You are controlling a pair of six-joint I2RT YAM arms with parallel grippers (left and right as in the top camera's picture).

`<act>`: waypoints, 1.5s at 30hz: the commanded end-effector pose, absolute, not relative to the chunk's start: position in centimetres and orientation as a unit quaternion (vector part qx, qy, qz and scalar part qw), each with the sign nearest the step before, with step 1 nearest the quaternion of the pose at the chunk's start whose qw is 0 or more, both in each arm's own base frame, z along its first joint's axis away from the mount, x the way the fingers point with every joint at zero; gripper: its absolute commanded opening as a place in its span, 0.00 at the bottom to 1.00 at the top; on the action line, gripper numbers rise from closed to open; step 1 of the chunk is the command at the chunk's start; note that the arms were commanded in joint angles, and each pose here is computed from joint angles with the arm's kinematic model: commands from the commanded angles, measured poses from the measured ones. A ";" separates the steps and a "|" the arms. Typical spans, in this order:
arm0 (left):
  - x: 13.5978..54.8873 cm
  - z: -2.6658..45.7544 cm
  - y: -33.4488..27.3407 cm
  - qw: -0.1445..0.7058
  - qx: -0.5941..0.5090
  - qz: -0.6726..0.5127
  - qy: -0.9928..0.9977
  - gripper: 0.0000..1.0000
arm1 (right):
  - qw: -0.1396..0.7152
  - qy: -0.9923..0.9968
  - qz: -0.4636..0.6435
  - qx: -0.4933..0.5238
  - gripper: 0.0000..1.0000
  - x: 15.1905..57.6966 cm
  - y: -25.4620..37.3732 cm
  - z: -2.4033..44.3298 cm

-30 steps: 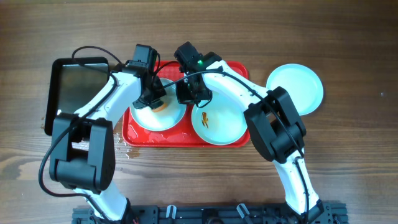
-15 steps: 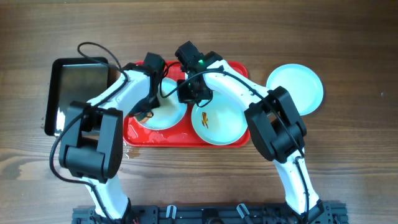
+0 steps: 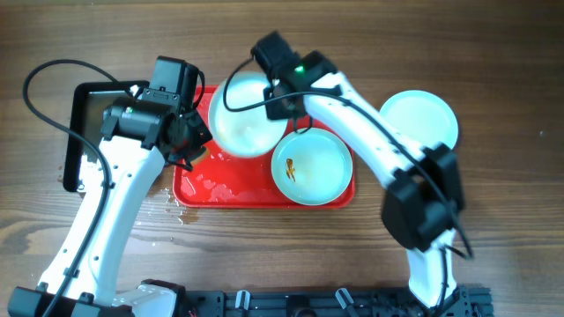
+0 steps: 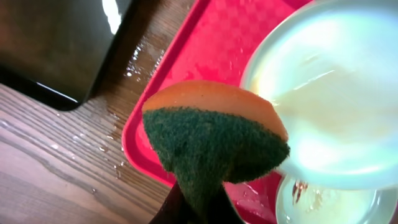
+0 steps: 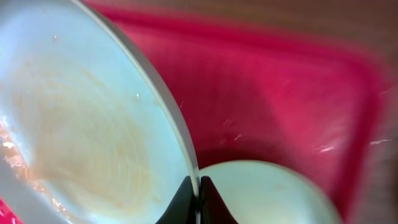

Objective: Clean dirty plates on tray and stack at the side
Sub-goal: 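Lift the lower-left plate with the right gripper and stack it right of the tray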

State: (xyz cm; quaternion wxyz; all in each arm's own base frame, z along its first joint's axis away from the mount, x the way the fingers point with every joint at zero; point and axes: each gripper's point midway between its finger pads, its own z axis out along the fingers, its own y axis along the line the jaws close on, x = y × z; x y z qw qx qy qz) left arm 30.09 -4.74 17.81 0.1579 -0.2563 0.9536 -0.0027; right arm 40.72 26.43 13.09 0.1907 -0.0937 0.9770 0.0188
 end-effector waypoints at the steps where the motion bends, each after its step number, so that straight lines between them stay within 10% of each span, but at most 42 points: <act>1: 29.5 17.0 -4.6 0.141 -0.251 0.002 0.958 0.04 | 0.333 0.930 -0.072 -0.134 0.04 41.4 23.6 23.9; 10: 28.1 14.9 -3.9 0.116 -0.250 0.029 0.961 0.04 | 0.470 0.750 -0.433 -0.172 0.04 38.6 23.2 33.7; 18: 28.2 14.9 -3.9 0.117 -0.250 0.028 0.961 0.04 | 0.475 0.744 -0.434 -0.179 0.04 38.2 24.1 33.8; 22: 28.1 14.9 -3.9 0.116 -0.250 0.028 0.961 0.04 | 0.400 0.857 -0.304 -0.115 0.04 38.9 20.7 27.4; 31: 28.2 14.9 -3.9 0.117 -0.250 0.028 0.961 0.04 | 0.105 0.950 -0.092 0.280 0.04 39.7 -7.4 16.5; 40: 28.2 14.9 -3.9 0.117 -0.250 0.028 0.961 0.04 | 0.045 0.951 0.000 0.306 0.04 36.8 -10.7 7.8; 41: 28.2 14.9 -3.9 0.117 -0.250 0.028 0.961 0.04 | 0.043 0.951 0.000 0.306 0.19 36.6 -10.6 7.3; 42: 28.2 14.9 -3.9 0.117 -0.250 0.028 0.961 0.04 | 0.038 0.951 0.001 0.307 0.77 36.3 -10.5 7.0; 43: 28.2 14.9 -3.9 0.117 -0.250 0.028 0.961 0.04 | 0.038 0.951 0.010 0.306 1.00 36.4 -10.2 7.0; 45: 28.2 14.9 -3.9 0.117 -0.250 0.028 0.961 0.04 | 0.035 0.955 0.157 0.250 1.00 37.6 -5.0 7.9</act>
